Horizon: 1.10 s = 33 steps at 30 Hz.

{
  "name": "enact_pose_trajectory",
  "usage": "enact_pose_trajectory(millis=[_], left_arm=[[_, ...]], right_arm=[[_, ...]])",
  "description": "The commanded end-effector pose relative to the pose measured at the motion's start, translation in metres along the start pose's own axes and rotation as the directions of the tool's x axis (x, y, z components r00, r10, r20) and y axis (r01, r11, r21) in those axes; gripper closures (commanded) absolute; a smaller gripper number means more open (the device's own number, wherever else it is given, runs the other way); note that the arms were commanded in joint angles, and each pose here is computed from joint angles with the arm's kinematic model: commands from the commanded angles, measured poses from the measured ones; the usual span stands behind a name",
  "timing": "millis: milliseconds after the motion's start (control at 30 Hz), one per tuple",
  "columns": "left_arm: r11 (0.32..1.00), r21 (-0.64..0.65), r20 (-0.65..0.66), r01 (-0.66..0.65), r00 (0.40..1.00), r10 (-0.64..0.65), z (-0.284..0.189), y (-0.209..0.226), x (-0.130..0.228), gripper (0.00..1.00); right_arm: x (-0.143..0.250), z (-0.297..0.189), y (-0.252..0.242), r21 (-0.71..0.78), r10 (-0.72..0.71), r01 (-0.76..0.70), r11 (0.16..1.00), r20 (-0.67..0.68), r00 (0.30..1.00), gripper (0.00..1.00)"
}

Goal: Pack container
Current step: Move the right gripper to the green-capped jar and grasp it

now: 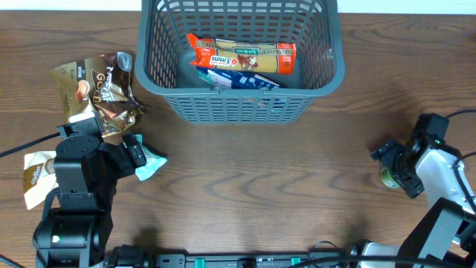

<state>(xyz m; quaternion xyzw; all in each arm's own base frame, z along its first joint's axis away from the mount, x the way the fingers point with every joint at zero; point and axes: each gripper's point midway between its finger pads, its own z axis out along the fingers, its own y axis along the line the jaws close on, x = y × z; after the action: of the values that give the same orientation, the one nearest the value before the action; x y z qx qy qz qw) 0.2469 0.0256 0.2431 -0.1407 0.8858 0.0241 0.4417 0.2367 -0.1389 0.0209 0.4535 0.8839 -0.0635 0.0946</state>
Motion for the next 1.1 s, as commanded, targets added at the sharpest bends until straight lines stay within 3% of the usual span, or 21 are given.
enact_pose_trajectory(millis=[0, 200, 367, 433, 500, 833, 1067], left_arm=[[1.000, -0.004, 0.013, 0.011, 1.000, -0.011, -0.005, 0.002, -0.006, 0.02], [1.000, -0.007, 0.004, 0.009, 1.000, -0.009, -0.005, 0.002, -0.003, 0.01], [1.000, -0.007, 0.004, 0.009, 1.000, -0.009, -0.005, 0.002, -0.003, 0.01], [1.000, -0.007, 0.005, 0.009, 1.000, -0.009, -0.005, 0.002, -0.003, 0.01], [1.000, -0.007, 0.005, 0.009, 1.000, -0.009, -0.005, 0.002, -0.003, 0.01], [1.000, -0.007, 0.005, 0.009, 1.000, -0.009, -0.005, 0.002, -0.003, 0.01], [1.000, -0.007, 0.005, 0.009, 1.000, -0.009, -0.005, 0.002, -0.003, 0.01]], right_arm=[[-0.002, 0.002, -0.003, 0.012, 0.018, -0.018, 1.000, 0.019, 1.000, 0.09], [-0.005, 0.002, -0.002, 0.005, 0.020, -0.020, 1.000, 0.031, 0.999, 0.44], [-0.007, 0.001, 0.000, 0.000, 0.021, -0.021, 1.000, 0.040, 0.999, 0.64], [-0.008, 0.001, 0.000, -0.003, 0.022, -0.022, 1.000, 0.045, 0.999, 0.76], [-0.013, 0.001, 0.002, -0.012, 0.025, -0.024, 1.000, 0.061, 0.998, 0.97], [-0.057, -0.033, 0.024, -0.069, 0.018, -0.007, 0.998, 0.165, 0.986, 0.99], [-0.103, -0.089, 0.055, -0.131, -0.041, 0.083, 0.988, 0.293, 0.955, 0.99]])
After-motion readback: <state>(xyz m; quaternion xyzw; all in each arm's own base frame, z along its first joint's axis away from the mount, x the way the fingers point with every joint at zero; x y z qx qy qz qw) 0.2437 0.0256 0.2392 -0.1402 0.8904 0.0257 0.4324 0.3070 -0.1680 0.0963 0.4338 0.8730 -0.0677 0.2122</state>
